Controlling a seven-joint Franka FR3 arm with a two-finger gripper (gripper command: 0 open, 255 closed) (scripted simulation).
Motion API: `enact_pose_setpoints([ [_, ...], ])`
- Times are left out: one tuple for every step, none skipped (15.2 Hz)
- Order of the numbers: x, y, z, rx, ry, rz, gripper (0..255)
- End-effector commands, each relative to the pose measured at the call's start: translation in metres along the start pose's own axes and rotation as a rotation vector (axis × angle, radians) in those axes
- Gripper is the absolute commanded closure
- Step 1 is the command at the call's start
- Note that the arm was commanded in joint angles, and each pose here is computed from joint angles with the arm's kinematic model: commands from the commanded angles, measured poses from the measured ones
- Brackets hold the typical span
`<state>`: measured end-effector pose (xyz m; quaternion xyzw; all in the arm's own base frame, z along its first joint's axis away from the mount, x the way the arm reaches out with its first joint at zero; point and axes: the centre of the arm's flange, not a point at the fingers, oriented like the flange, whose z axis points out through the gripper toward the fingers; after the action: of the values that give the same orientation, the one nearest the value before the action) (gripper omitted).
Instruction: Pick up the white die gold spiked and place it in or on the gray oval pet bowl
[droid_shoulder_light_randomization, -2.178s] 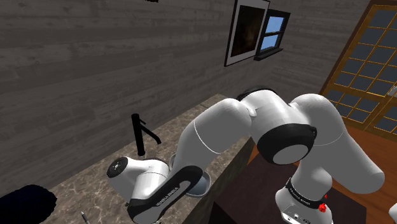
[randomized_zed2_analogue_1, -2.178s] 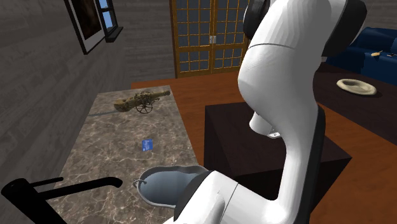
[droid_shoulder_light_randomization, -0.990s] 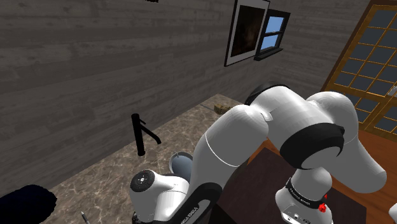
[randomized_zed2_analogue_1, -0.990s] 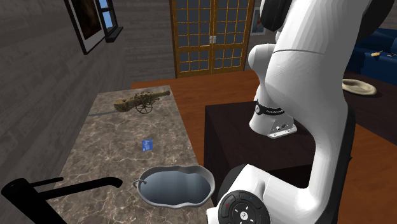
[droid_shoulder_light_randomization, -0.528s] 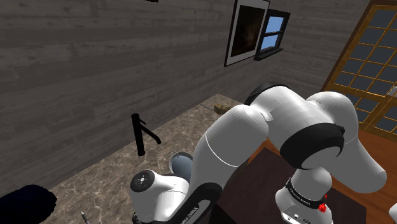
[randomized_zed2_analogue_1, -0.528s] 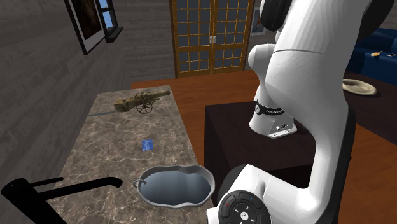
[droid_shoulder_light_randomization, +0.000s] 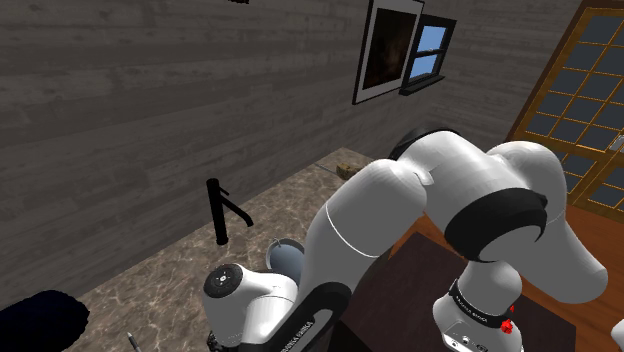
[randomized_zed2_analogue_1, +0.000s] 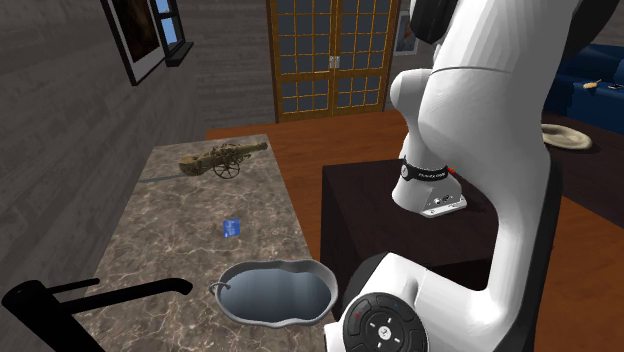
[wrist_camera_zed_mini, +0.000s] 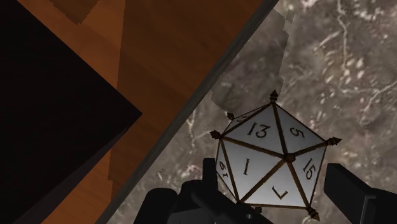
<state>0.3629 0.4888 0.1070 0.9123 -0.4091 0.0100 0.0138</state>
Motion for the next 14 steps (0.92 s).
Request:
enact_pose_setpoints([
  [0.000, 0.001, -0.011, 0.000, 0.000, 0.000, 255],
  [0.000, 0.001, -0.016, 0.000, 0.000, 0.000, 255],
  [0.000, 0.001, -0.021, 0.000, 0.000, 0.000, 255],
  [0.000, 0.001, -0.026, 0.000, 0.000, 0.000, 255],
  [0.000, 0.001, -0.032, 0.000, 0.000, 0.000, 255],
  [0.001, 0.001, -0.037, 0.000, 0.000, 0.000, 255],
  [0.001, 0.001, -0.042, 0.000, 0.000, 0.000, 255],
  [0.001, 0.001, -0.047, 0.000, 0.000, 0.000, 255],
  [0.001, 0.001, -0.053, 0.000, 0.000, 0.000, 255],
  [0.001, 0.001, -0.058, 0.000, 0.000, 0.000, 255],
  [0.001, 0.002, -0.063, 0.000, 0.000, 0.000, 255],
  [0.001, 0.002, -0.069, 0.000, 0.000, 0.000, 255],
  [0.002, 0.002, -0.074, 0.000, 0.000, 0.000, 255],
  [0.002, 0.002, -0.079, 0.000, 0.000, 0.000, 255],
])
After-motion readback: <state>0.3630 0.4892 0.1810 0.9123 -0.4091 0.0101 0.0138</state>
